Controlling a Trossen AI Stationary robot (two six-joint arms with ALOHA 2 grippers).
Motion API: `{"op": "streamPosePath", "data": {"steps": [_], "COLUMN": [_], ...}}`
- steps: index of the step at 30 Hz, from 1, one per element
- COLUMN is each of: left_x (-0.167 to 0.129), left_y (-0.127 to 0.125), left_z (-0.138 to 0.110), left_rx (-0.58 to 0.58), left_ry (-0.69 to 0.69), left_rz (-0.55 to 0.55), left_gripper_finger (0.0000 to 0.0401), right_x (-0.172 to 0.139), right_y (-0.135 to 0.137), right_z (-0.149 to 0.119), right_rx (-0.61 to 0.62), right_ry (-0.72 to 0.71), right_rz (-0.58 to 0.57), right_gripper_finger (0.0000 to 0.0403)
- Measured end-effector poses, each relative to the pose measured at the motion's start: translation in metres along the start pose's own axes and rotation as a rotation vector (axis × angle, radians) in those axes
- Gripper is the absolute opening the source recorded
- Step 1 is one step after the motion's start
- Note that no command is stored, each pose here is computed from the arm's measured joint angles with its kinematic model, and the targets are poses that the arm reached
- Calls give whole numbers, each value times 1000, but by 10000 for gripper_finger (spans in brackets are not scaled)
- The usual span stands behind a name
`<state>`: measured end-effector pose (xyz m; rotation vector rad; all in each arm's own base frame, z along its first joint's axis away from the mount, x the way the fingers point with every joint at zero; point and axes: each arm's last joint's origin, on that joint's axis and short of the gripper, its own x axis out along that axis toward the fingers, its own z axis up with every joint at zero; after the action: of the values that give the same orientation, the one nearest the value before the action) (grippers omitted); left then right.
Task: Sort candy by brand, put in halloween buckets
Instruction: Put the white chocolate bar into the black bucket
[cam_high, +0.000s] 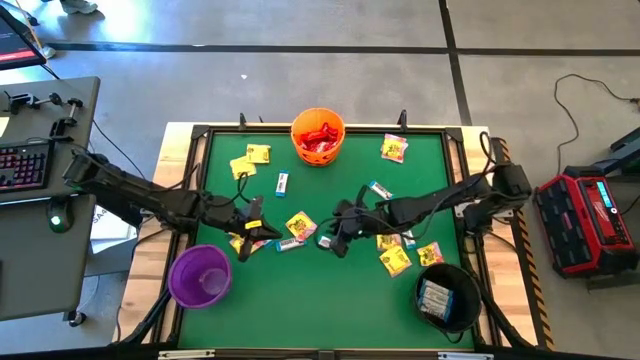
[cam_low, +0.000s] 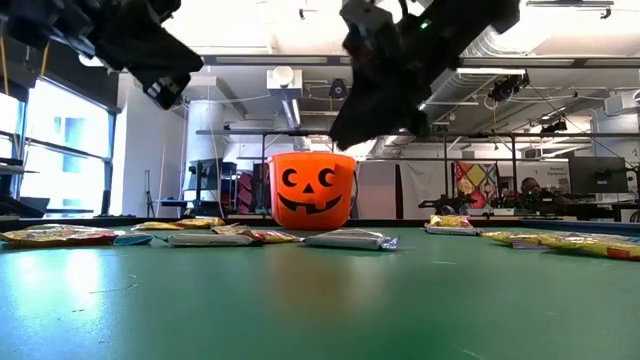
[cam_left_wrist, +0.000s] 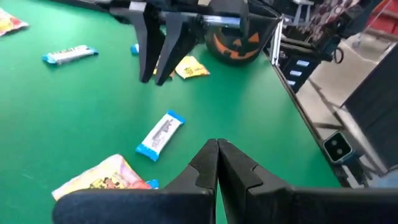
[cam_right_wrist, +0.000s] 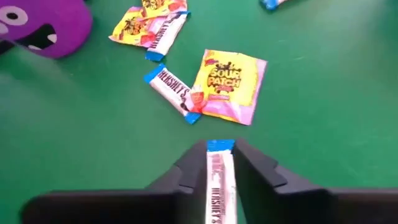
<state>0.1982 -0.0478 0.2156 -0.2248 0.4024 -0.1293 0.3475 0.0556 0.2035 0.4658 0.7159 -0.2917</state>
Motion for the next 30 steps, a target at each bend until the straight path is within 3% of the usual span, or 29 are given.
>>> {"op": "streamPosePath", "data": {"steps": [8, 14, 20, 30], "left_x": [-4, -4, -4, -4], "left_y": [5, 6, 6, 6], "left_z": [-13, -15, -18, -20], "left_rx": [-65, -69, -84, -60], "left_ry": [-20, 0, 26, 47], "left_rz": [29, 35, 41, 43], "left_gripper_finger": [0, 0, 0, 0], "right_x": [31, 46, 38, 39], "right_y": [-7, -13, -10, 6], "right_z": [-13, -29, -44, -69], "right_rx": [-11, -65, -96, -131], "right_ry": [64, 137, 246, 304], "right_rz": [-17, -81, -133, -125], "right_gripper_finger": [181, 232, 249, 250]}}
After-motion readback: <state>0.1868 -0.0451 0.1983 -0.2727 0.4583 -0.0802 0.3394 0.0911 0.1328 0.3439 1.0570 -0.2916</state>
